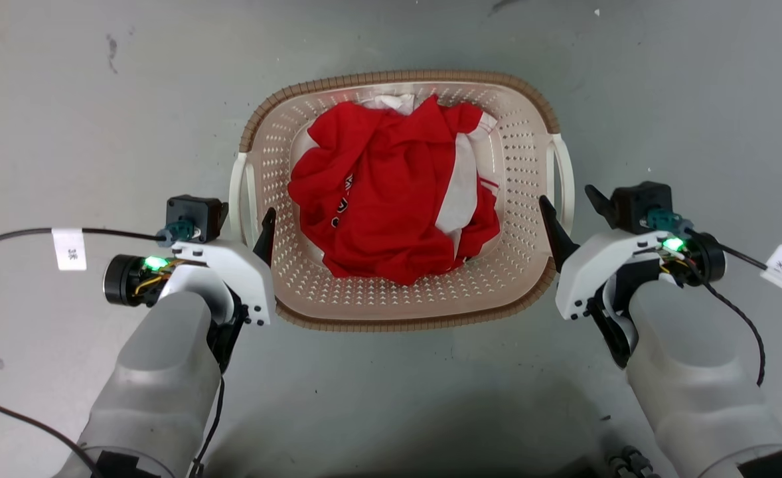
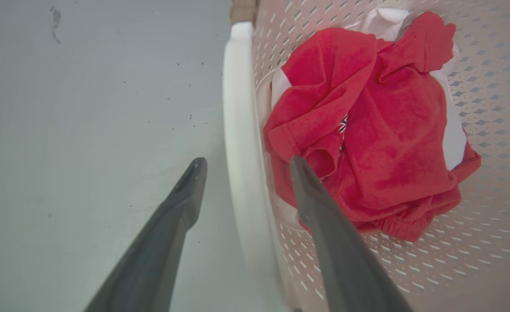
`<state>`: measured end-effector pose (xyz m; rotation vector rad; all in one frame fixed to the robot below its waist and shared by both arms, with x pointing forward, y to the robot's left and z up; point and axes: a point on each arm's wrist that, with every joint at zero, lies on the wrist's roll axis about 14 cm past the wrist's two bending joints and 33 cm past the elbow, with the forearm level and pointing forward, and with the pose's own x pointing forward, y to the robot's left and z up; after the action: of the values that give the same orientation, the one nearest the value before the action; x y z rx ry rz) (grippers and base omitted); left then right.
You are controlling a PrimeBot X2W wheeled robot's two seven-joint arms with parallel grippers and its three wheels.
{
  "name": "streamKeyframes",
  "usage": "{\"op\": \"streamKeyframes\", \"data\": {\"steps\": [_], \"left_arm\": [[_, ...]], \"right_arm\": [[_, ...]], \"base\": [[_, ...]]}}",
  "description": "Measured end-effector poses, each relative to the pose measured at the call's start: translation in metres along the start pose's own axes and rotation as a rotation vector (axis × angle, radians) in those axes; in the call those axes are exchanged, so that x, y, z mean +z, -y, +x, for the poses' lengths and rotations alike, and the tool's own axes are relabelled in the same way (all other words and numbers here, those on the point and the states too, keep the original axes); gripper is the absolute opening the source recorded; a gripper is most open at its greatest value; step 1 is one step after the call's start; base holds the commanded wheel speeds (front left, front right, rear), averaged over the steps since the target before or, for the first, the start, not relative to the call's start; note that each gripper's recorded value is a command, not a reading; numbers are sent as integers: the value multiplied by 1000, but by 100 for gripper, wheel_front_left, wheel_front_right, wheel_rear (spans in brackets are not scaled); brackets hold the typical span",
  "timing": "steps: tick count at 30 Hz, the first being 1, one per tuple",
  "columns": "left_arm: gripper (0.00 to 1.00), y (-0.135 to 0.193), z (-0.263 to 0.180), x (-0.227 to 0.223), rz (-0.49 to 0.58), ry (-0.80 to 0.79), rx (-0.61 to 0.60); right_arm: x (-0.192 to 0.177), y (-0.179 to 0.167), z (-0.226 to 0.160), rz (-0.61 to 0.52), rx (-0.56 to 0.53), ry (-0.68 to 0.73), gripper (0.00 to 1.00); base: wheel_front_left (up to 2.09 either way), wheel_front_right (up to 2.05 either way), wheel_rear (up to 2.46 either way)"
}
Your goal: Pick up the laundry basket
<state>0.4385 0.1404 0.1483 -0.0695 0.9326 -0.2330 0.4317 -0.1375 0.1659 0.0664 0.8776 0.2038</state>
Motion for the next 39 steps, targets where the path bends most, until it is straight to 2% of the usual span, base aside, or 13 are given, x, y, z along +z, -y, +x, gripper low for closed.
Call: {"op": "streamKeyframes", "data": {"steps": [15, 16, 17, 19, 20, 31, 39], "left_arm": [[100, -1, 27, -8, -8, -87, -20], [75, 1, 29, -6, -5, -82, -26], [47, 1, 31, -3, -1, -77, -30], [0, 4, 33, 1, -1, -70, -38], [0, 6, 34, 2, -2, -72, -44], [0, 22, 23, 15, -26, -76, -75], [0, 31, -7, 23, -50, -137, -82]], "right_arm": [[-23, -11, 29, 18, 45, -122, 100], [-23, -10, 31, 19, 43, -124, 100], [-22, -9, 32, 19, 42, -126, 75], [-21, -8, 35, 18, 40, -128, 9], [-21, -8, 36, 15, 40, -130, 0], [-12, -10, 25, 2, 39, -142, 0], [-7, -17, -4, -2, 46, -227, 0]], "base": [[0, 0, 0], [0, 0, 0], [0, 0, 0], [0, 0, 0], [0, 0, 0], [0, 0, 0], [0, 0, 0]]}}
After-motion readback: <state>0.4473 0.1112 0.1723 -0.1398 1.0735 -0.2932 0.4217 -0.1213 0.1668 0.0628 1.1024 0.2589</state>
